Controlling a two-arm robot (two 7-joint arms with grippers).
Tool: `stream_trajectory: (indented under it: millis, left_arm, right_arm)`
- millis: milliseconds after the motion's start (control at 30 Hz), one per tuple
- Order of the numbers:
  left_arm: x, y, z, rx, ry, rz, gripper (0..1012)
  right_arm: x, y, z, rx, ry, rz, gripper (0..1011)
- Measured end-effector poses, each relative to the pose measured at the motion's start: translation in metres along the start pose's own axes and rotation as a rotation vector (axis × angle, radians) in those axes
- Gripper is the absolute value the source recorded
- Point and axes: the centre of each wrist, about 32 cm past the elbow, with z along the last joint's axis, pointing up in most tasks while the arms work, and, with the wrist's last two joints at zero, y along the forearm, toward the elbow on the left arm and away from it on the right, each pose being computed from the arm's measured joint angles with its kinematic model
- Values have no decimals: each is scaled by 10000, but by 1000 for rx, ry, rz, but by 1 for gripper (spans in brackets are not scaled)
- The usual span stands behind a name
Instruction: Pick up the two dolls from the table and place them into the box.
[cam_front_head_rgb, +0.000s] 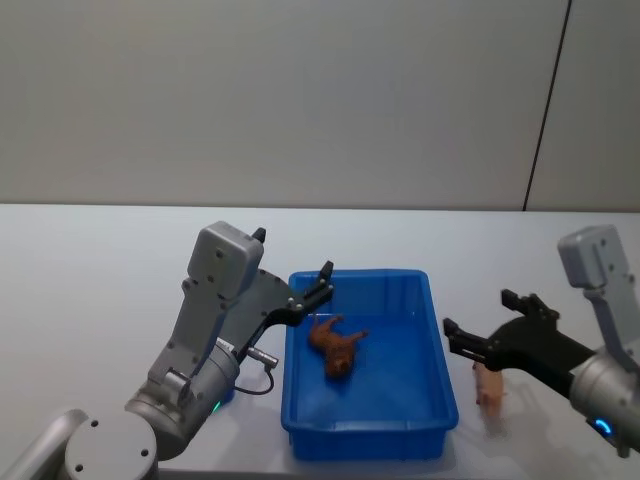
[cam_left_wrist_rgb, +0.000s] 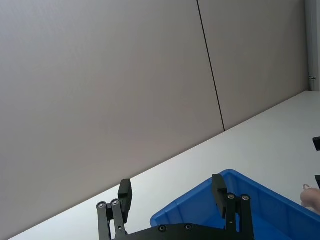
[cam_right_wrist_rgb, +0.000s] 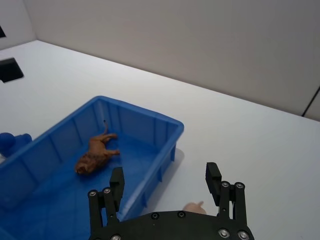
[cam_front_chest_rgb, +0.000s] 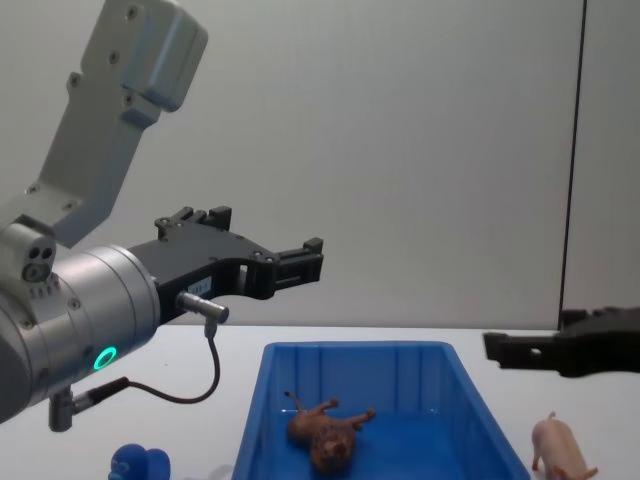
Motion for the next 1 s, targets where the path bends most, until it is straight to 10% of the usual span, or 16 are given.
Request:
stream_trajectory:
  millis: [1000]
  left_arm:
    - [0, 0, 0, 0, 0, 0, 1001]
  right_arm:
    - [12, -131, -374, -201, -9, -53, 1001]
